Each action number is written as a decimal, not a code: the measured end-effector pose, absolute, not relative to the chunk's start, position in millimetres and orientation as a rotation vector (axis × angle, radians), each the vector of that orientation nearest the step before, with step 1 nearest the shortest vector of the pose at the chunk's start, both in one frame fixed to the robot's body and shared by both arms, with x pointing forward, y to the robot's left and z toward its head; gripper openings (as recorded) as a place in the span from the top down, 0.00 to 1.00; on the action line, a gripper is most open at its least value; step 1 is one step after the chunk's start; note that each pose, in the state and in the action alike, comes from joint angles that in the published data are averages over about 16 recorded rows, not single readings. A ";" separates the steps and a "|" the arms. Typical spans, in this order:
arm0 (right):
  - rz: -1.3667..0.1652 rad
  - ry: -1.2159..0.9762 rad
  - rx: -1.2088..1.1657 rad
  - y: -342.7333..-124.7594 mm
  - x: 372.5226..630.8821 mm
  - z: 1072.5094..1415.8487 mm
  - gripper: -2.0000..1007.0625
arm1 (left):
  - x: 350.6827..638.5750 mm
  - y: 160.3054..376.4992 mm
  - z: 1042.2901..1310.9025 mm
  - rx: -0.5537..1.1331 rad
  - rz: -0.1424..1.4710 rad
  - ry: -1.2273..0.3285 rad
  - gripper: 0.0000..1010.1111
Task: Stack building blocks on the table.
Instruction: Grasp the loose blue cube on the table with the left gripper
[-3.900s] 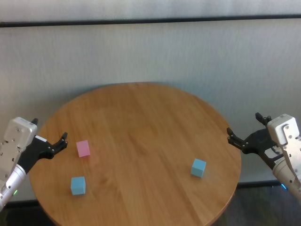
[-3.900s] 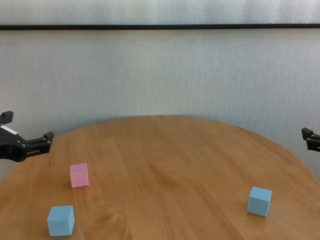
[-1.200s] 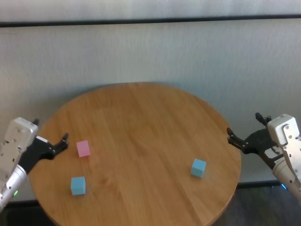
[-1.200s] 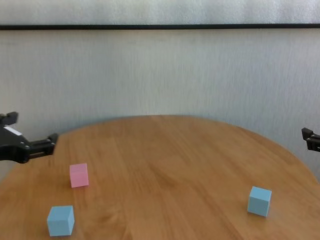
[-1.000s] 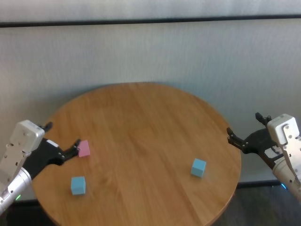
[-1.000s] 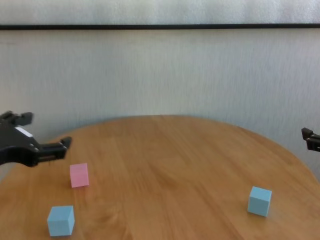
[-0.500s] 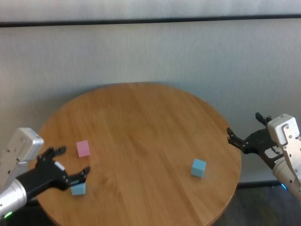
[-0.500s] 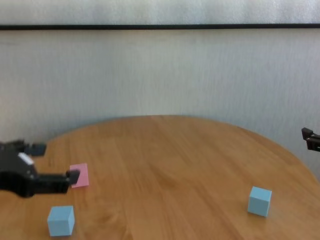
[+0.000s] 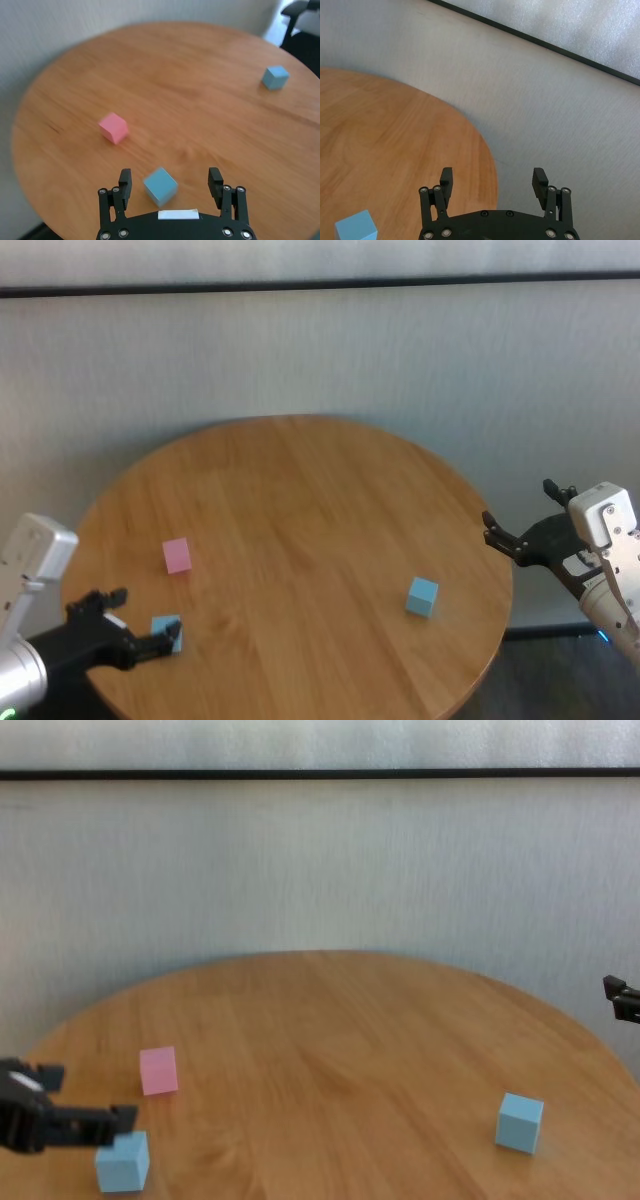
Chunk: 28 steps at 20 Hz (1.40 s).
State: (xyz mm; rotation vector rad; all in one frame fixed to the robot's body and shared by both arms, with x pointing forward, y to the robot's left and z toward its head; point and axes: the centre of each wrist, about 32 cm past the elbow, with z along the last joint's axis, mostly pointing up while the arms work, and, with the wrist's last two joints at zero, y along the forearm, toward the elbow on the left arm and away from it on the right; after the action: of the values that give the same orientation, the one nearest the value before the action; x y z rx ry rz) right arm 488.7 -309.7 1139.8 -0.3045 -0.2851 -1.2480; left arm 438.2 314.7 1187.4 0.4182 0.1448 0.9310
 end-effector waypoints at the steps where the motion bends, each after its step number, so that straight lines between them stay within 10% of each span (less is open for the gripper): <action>1: -1.248 -0.285 -0.304 -309.7 488.7 1139.8 0.01 | 437.8 313.6 1188.0 0.429 0.935 0.158 0.01; 28: -1.248 -0.285 -0.304 -309.7 488.7 1139.8 0.01 | 447.5 287.8 1197.6 0.487 1.052 0.317 0.01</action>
State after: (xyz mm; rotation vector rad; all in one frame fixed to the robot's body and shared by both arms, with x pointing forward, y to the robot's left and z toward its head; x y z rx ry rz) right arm 488.7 -309.7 1139.8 -0.3045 -0.2851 -1.2480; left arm 447.5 287.8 1197.6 0.4874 0.3166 1.0522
